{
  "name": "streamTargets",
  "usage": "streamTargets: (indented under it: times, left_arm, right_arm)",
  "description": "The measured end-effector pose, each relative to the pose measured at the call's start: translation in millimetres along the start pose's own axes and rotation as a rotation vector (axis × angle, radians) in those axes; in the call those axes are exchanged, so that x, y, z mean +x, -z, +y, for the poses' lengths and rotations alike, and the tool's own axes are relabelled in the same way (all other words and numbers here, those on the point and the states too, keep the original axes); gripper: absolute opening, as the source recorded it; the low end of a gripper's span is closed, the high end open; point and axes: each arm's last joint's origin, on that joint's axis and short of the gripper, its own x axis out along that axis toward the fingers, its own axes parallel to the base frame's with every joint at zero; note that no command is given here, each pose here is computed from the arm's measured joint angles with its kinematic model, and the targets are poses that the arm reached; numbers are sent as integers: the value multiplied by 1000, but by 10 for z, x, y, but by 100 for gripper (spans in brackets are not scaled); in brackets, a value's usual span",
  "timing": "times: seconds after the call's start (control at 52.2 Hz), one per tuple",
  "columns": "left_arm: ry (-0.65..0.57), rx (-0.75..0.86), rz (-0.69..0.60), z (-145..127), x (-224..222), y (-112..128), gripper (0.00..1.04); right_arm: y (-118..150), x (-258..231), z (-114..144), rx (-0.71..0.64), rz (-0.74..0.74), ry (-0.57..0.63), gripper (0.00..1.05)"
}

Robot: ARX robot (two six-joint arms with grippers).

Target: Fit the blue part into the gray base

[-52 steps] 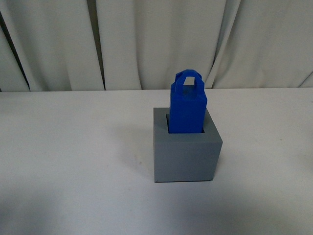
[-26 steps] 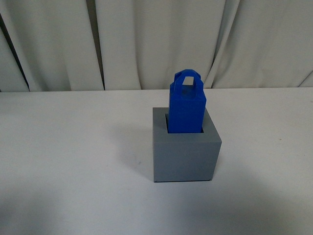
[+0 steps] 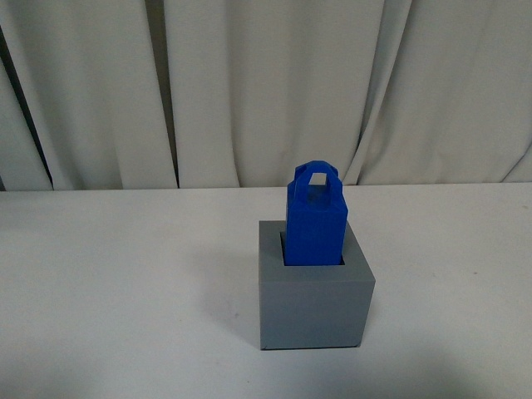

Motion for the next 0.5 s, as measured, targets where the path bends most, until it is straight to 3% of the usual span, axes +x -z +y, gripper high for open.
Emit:
streamTargets:
  times: [0.498]
  left_arm:
    - [0,0,0,0,0,0,99]
  right_arm:
    - [-36,-160,0,1,-17,-2,2]
